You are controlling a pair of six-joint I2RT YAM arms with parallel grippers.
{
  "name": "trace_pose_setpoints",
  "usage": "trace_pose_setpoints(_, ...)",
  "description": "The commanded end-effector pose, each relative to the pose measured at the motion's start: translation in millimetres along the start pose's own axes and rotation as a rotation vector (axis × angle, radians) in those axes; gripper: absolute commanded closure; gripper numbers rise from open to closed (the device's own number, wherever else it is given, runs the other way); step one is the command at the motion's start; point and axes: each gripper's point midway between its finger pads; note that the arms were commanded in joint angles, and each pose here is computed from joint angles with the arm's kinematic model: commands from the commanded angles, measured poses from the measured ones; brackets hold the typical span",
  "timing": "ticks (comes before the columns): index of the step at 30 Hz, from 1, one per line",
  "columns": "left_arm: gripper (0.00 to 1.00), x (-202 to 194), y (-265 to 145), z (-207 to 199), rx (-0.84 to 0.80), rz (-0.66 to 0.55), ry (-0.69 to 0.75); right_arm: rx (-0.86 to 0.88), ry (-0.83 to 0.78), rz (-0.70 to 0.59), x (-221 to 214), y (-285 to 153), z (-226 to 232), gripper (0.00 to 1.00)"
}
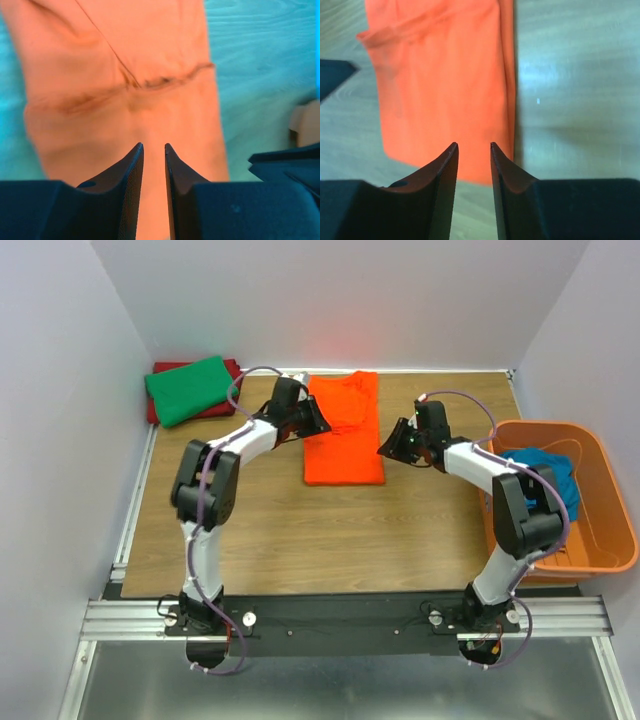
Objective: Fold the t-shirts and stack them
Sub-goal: Fold the folded rectangular tshirt in 1/3 of the way, then grab one side of the 2/3 rectangular tshirt with both arms
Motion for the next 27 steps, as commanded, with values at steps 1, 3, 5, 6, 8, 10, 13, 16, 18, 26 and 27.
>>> trace_pose_setpoints(1,0.69,25,-60,-27,-0.019,-0.125,0.02,-0.023,-0.012,0.012,-20,-17,-9,0.59)
trace_pose_setpoints(3,0.69,9,-77,-11,0.041,-0.138,-0.019,-0.035,-0.003,0.039,-37,-22,-17,0.57)
trace_pose_setpoints(5,0.67,-17,-85,12,0.101,-0.11,-0.057,-0.04,-0.002,0.05,-45,-23,-20,0.54)
trace_pose_setpoints(6,0.67,-14,-92,8,0.084,-0.142,-0.06,-0.036,-0.004,0.054,-47,-23,-20,0.52)
trace_pose_setpoints(8,0.66,-39,-95,27,0.122,-0.111,-0.08,-0.039,-0.007,0.061,-50,-22,-22,0.51)
trace_pose_setpoints(10,0.65,-53,-97,36,0.124,-0.099,-0.085,-0.047,-0.011,0.064,-53,-20,-24,0.51)
trace_pose_setpoints(13,0.65,-66,-96,36,0.09,-0.078,-0.083,-0.054,-0.007,0.077,-58,-17,-28,0.51)
trace_pose_setpoints(16,0.64,-78,-95,42,0.093,-0.065,-0.09,-0.05,-0.007,0.08,-59,-14,-28,0.51)
trace_pose_setpoints(18,0.62,-84,-94,45,0.093,-0.053,-0.096,-0.051,-0.004,0.088,-62,-11,-29,0.51)
trace_pose_setpoints(26,0.6,-97,-80,47,0.072,-0.015,-0.098,-0.064,0.002,0.109,-74,-5,-28,0.52)
trace_pose_setpoints(27,0.6,-99,-79,47,0.072,-0.012,-0.099,-0.067,0.002,0.113,-76,-4,-29,0.52)
Point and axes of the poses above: each gripper's point midway between its finger pads, its own y axis out along the fingers, its own z axis along the line the jaws close on, x = y × z, and after that the axes turned 3 degrees about -y, right-handed
